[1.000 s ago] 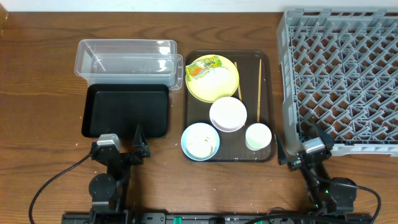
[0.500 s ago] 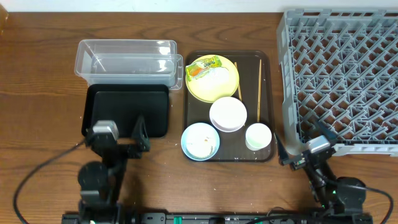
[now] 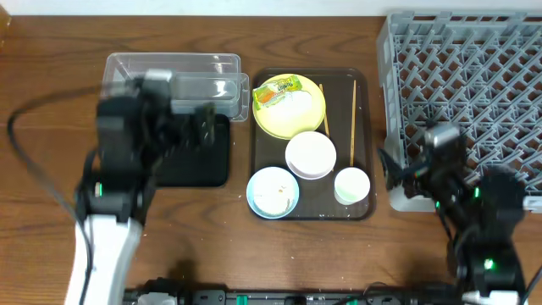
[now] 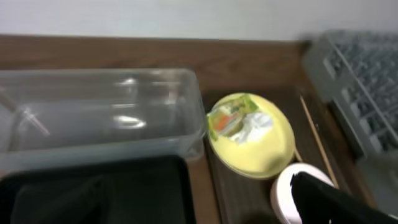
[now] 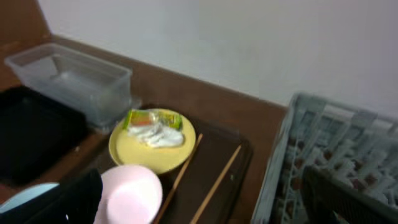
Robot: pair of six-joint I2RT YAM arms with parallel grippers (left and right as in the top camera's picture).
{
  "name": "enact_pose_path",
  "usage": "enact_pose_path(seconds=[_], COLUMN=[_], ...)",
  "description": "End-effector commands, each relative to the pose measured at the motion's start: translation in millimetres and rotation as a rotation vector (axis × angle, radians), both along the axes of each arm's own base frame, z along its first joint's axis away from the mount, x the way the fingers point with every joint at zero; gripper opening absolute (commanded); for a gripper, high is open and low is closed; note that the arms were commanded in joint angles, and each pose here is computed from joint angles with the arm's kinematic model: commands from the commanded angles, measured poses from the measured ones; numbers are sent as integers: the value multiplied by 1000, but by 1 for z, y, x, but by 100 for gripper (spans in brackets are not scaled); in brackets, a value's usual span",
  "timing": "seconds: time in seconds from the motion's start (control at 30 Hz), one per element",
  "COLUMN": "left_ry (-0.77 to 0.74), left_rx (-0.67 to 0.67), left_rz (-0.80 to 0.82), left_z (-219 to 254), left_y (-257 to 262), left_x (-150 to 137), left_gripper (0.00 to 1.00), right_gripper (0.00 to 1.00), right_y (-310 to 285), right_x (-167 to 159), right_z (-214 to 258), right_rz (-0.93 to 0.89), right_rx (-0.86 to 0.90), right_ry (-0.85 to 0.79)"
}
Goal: Sort waste into correct bins and load items into the dishwasher rack
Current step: 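Reach left gripper to yellow plate and grasp wrapper and tissue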
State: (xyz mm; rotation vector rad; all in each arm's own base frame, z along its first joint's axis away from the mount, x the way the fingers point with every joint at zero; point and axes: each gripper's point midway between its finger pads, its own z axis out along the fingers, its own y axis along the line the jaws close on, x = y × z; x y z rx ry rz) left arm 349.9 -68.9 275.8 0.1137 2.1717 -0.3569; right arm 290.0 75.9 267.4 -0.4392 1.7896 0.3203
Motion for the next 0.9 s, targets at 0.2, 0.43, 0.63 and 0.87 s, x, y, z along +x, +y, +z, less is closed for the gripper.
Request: enact_pose_path(seconds=[0.2,0.43,0.63,0.87], left_ry=[212,236,166,176], left_rx=[171,265,289,324], left_rz=[-277,-455,-521,-565], left_z=[8,-21,-48,-96], left_y=[-64,-119,-155,-169], left_x=[60,96,125,148], left_gripper=[93,93,93,100], right_gripper=[99,99,99,99], right_y=[7,7,7,7], right_x=[38,47,38,37], right_z=[13,-10,-31,-33], right_rz=[62,58,59,59], right_rx=[-56,-34,-32,-32], right_ry=[260,398,502,515])
